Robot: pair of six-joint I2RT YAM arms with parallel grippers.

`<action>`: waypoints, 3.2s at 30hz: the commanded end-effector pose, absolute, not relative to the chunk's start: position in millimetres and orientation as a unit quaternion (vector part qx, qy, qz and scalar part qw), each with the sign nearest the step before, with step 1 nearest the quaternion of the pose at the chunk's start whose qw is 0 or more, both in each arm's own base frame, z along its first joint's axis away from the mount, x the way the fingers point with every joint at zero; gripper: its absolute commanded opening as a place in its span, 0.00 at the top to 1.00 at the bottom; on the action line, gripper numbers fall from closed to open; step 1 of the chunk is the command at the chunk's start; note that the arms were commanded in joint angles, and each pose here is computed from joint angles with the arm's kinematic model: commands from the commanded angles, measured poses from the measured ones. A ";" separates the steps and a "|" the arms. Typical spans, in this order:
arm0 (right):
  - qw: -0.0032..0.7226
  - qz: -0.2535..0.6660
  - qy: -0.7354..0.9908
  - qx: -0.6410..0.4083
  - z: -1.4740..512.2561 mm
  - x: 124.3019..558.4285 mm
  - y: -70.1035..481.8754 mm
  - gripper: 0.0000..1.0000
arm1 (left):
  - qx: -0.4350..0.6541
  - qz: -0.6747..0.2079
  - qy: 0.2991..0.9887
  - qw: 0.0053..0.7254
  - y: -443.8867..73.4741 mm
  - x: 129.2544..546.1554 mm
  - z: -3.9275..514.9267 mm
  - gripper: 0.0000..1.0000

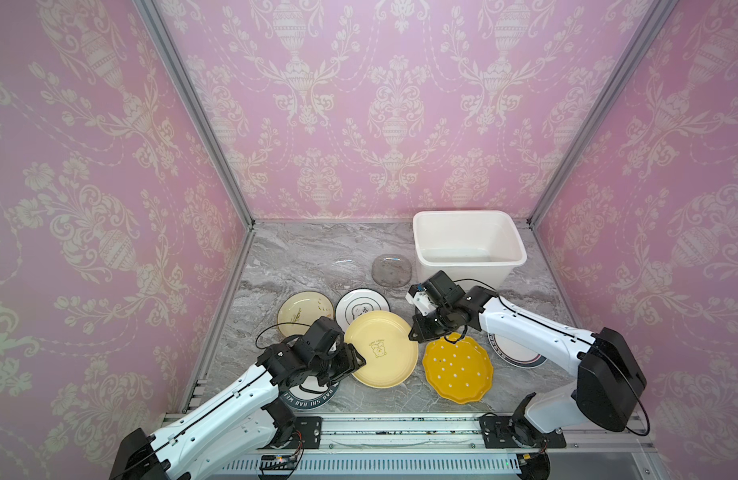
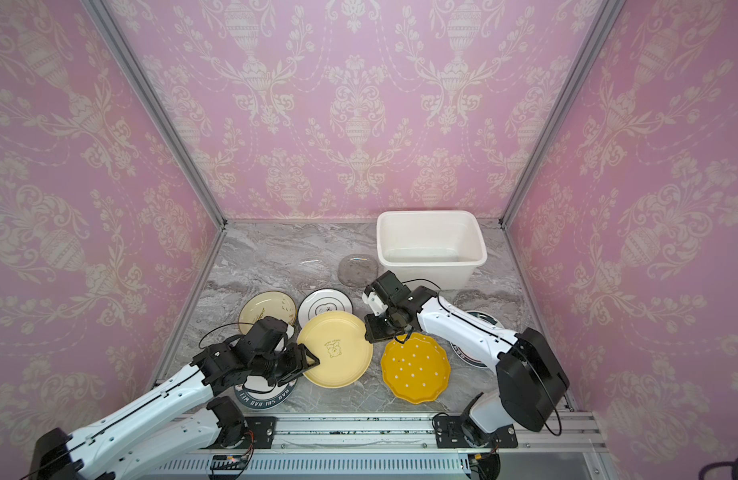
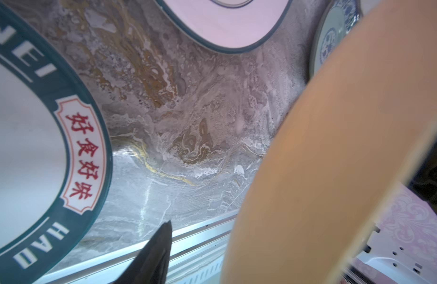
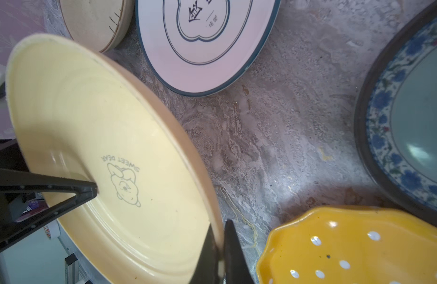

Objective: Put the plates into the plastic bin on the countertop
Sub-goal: 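Lift the cream bear plate upright with both grippers holding opposite rims, then release the left gripper while the right gripper carries the plate toward the bin, then lower the cream plate into the white bin with the right gripper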

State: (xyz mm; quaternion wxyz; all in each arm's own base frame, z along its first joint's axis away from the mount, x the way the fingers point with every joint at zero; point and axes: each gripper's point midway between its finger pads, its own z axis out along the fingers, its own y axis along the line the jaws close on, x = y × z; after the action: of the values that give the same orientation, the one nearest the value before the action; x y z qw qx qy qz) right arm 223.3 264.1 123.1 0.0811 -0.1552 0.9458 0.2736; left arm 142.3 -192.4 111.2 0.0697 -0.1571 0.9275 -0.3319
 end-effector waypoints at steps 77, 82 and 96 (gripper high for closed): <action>0.291 0.455 0.841 0.044 330.2 305.4 168.8 0.93 | -0.160 -0.537 0.778 0.284 -264.7 257.6 303.1 0.42; 0.314 0.401 0.858 0.067 333.8 339.7 143.8 0.93 | -0.173 -0.499 0.774 0.348 -235.7 262.8 308.2 0.35; 0.335 0.272 0.896 0.100 300.7 446.5 97.3 0.95 | -0.138 -0.463 0.809 0.336 -246.9 275.4 279.0 0.35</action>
State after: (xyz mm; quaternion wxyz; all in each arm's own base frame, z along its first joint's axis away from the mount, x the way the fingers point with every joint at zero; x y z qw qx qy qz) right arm 432.7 112.0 296.9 0.3149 0.1033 0.8930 0.3046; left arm 272.8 -245.6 276.0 0.3269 -0.1585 0.8030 -0.4724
